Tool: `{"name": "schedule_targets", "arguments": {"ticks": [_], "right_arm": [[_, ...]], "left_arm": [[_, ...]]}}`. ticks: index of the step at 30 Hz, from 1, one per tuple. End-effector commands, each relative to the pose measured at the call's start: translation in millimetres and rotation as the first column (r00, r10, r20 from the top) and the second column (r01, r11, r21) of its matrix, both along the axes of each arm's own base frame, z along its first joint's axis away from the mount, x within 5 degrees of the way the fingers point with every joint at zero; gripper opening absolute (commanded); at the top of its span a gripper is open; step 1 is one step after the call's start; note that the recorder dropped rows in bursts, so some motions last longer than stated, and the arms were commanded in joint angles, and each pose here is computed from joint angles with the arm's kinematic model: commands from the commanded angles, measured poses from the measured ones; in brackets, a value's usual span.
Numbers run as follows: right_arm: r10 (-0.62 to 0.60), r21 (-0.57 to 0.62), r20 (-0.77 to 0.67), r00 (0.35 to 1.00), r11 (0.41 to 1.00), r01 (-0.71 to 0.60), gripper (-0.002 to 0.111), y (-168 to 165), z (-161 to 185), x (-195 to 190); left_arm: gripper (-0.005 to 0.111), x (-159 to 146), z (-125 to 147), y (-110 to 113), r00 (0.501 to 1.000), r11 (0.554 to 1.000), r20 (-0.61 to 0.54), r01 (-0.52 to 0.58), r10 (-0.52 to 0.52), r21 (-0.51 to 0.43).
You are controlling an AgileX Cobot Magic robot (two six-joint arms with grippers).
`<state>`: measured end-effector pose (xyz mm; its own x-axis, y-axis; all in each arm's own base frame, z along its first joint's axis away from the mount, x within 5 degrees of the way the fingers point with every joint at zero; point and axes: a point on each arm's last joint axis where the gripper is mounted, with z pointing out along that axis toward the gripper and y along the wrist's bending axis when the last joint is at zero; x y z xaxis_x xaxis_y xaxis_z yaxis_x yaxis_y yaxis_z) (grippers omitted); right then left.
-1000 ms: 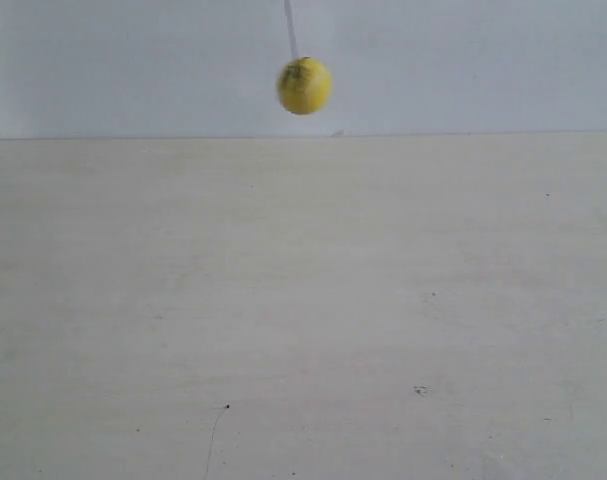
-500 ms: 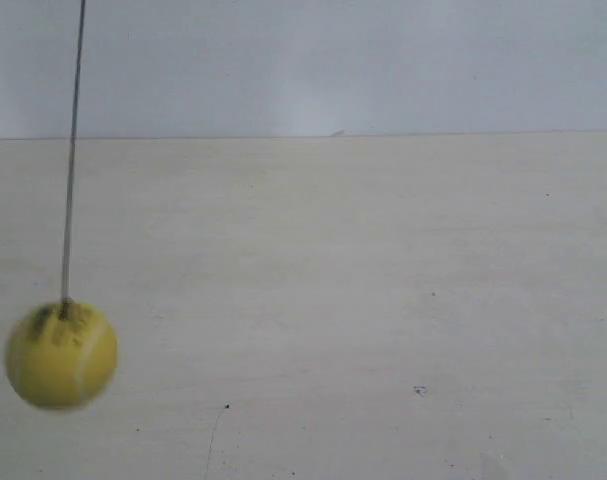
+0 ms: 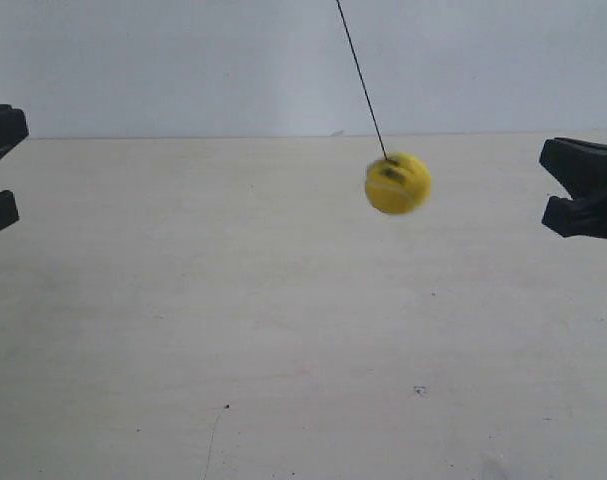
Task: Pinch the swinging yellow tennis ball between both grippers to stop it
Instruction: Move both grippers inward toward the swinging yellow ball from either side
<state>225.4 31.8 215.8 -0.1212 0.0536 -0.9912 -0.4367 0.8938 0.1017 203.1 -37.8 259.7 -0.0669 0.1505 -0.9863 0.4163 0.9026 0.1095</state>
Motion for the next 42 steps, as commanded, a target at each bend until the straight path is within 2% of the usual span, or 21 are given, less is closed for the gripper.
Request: {"name": "schedule_targets", "arguments": {"ticks": [1, 7, 11, 13, 17, 20, 22, 29, 36, 42], "right_arm": [[0.022, 0.000, 0.029, 0.999, 1.000, -0.022, 0.000, 1.7, 1.0, 1.4], [0.088, -0.039, 0.043, 0.995, 0.996, -0.086, 0.000, 6.5, 2.1, -0.2], [0.140, -0.106, 0.059, 0.988, 0.985, -0.133, 0.000, 9.3, 8.7, 5.9], [0.147, -0.116, 0.059, 0.987, 0.983, -0.139, 0.000, 9.3, 8.9, 13.6], [0.167, -0.110, -0.015, 0.986, 0.980, -0.167, 0.000, 8.8, -14.4, 43.7], [0.262, -0.060, -0.004, 0.965, 0.963, -0.262, 0.000, 15.0, -32.7, 58.8], [0.289, -0.042, 0.009, 0.957, 0.957, -0.289, 0.000, 16.7, -37.7, 65.3], [0.287, -0.089, -0.014, 0.958, 0.954, -0.287, 0.000, 15.8, -37.8, 75.5], [0.364, -0.127, -0.025, 0.931, 0.922, -0.364, 0.000, 39.8, -45.4, 72.0], [0.421, -0.139, -0.030, 0.907, 0.897, -0.421, 0.000, 63.3, -49.0, 67.8]], "left_arm": [[0.005, 10.4, -8.1, -4.2, 0.998, 0.998, -0.009, 0.056, -0.056, -0.013], [0.005, 25.7, -20.5, -7.8, 0.994, 0.995, -0.049, 0.100, -0.101, -0.009], [0.005, 31.8, -37.3, -10.6, 0.985, 0.982, -0.072, 0.161, -0.155, 0.094], [0.005, 34.4, -42.1, -11.3, 0.984, 0.981, -0.078, 0.170, -0.163, 0.092], [0.005, 36.9, -46.8, -12.9, 0.980, 0.977, -0.072, 0.191, -0.185, 0.097], [0.005, 37.1, -47.2, -13.2, 0.980, 0.976, -0.068, 0.195, -0.189, 0.099], [0.005, 37.1, -47.0, -13.3, 0.979, 0.975, -0.065, 0.197, -0.191, 0.102], [0.005, 36.8, -45.5, -14.2, 0.977, 0.967, -0.031, 0.212, -0.210, 0.138], [0.005, 43.4, -62.7, -16.8, 0.968, 0.962, -0.066, 0.247, -0.241, 0.117], [0.005, 50.3, -86.2, -23.9, 0.944, 0.945, -0.066, 0.326, -0.324, 0.029]]}}
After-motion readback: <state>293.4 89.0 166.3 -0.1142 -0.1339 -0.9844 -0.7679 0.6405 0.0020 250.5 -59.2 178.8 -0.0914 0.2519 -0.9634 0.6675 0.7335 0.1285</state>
